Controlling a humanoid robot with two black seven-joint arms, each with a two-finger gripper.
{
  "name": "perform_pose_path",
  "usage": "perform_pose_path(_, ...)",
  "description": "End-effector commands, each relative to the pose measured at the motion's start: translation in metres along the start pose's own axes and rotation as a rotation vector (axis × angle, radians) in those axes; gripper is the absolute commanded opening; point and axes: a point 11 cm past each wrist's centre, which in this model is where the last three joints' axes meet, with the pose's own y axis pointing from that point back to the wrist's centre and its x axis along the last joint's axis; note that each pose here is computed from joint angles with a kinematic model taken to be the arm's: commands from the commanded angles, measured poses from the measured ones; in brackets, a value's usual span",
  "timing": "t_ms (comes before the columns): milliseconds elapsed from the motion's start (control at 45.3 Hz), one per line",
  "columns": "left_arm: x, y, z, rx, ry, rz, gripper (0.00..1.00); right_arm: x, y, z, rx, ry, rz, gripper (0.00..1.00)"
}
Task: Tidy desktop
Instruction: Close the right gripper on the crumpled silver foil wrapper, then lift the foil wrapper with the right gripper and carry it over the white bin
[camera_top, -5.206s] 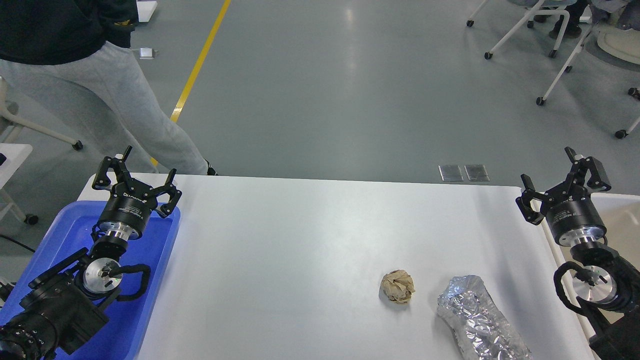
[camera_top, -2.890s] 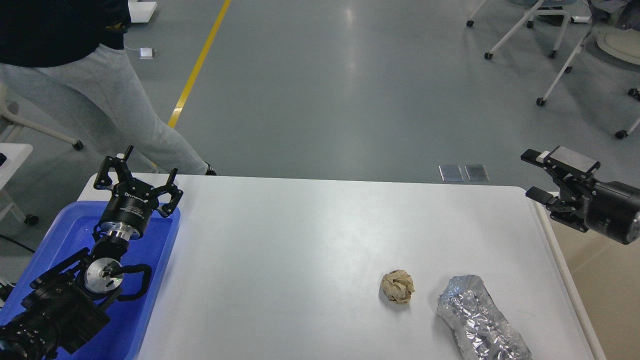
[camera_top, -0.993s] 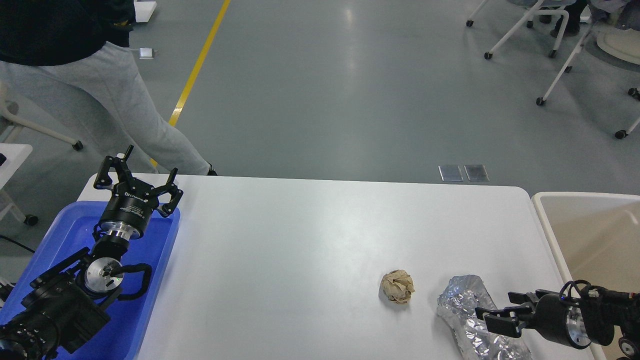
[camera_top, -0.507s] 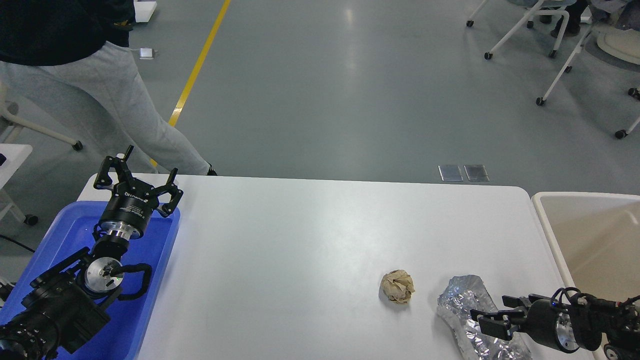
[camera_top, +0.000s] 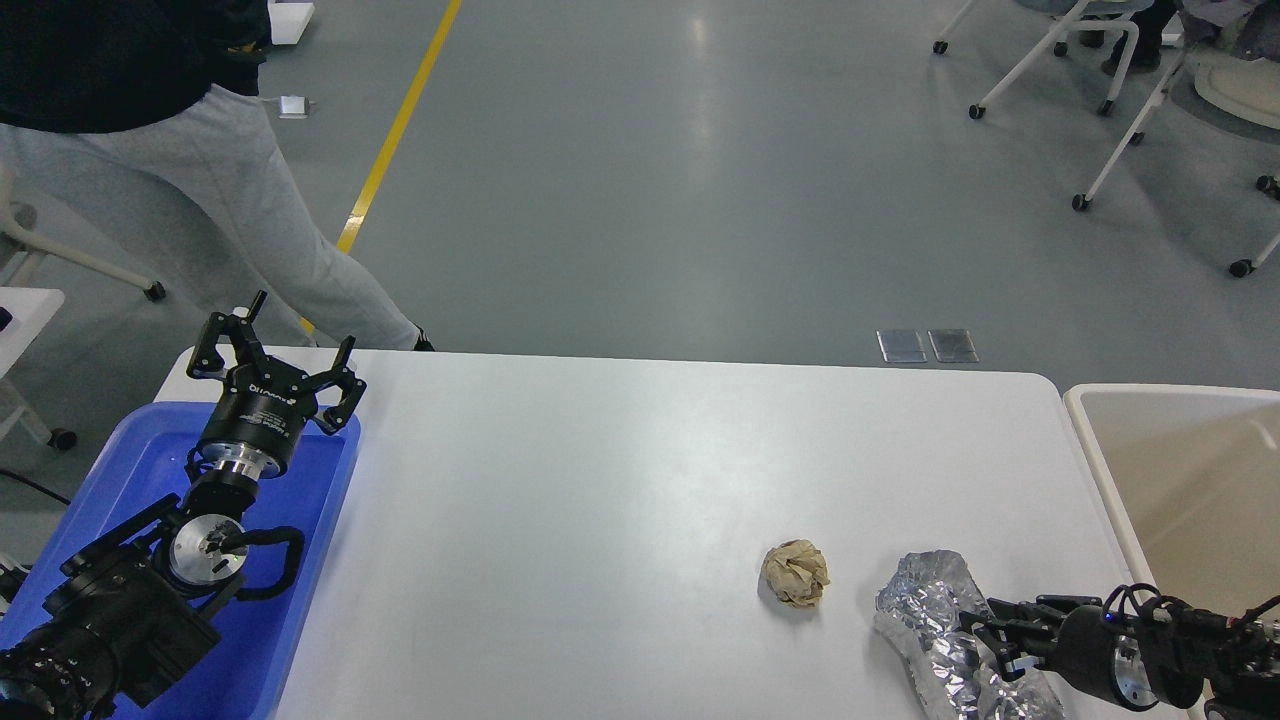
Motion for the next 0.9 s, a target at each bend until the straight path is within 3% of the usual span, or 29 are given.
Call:
perform_pose_path(0,0.0,0.0,0.0,0.001,-0.001,0.0,1.0,-0.004,0.001,0.009,-0.026,-0.002,0.0,0.0)
perform_pose_path(441,0.0,0.0,0.0,0.001,-0.001,0.0,1.0,0.011,0.013,0.007,0.006,-0.042,0.01,0.0)
perform_pose_path(882,0.0,0.0,0.0,0.001,-0.001,0.0,1.0,0.114,0.107,0.029,-0.027,-0.02,0.031,0.0)
